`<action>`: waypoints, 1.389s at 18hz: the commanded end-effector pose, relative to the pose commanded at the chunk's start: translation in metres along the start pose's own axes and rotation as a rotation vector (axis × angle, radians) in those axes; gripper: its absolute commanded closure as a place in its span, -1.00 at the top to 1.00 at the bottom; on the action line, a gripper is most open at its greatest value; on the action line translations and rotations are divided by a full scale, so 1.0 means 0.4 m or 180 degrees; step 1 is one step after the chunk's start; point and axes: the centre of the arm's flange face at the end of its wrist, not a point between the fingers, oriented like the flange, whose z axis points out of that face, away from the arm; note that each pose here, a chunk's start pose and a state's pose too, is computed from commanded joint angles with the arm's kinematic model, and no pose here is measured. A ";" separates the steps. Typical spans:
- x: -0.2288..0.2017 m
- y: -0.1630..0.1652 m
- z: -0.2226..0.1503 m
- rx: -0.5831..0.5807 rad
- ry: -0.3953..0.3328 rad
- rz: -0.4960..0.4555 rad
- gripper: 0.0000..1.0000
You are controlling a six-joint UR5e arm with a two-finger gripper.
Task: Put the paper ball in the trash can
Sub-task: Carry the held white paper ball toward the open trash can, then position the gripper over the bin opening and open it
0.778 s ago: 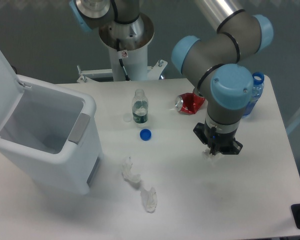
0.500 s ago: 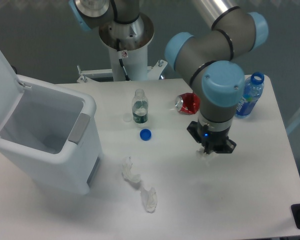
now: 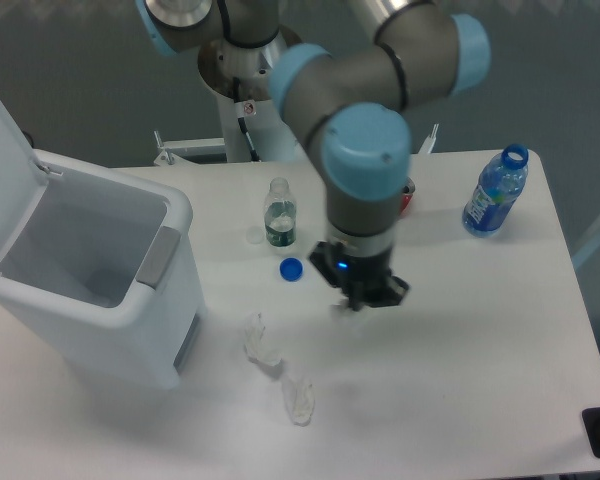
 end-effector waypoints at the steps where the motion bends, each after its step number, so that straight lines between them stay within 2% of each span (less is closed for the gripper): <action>1: 0.038 -0.014 -0.019 0.0070 0.0016 -0.0017 -1.00; 5: 0.132 -0.020 -0.114 0.0378 0.0102 -0.0116 -1.00; 12: 0.237 -0.001 -0.291 0.0836 0.0116 -0.0312 -1.00; 19: 0.432 -0.114 -0.269 0.1053 0.0151 -0.0125 -1.00; 22: 0.497 -0.140 -0.254 0.1023 0.0249 0.0001 -0.69; 23: 0.508 -0.140 -0.241 0.0994 0.0281 0.0013 -0.48; 25: 0.520 -0.142 -0.226 0.0972 0.0316 0.0037 0.13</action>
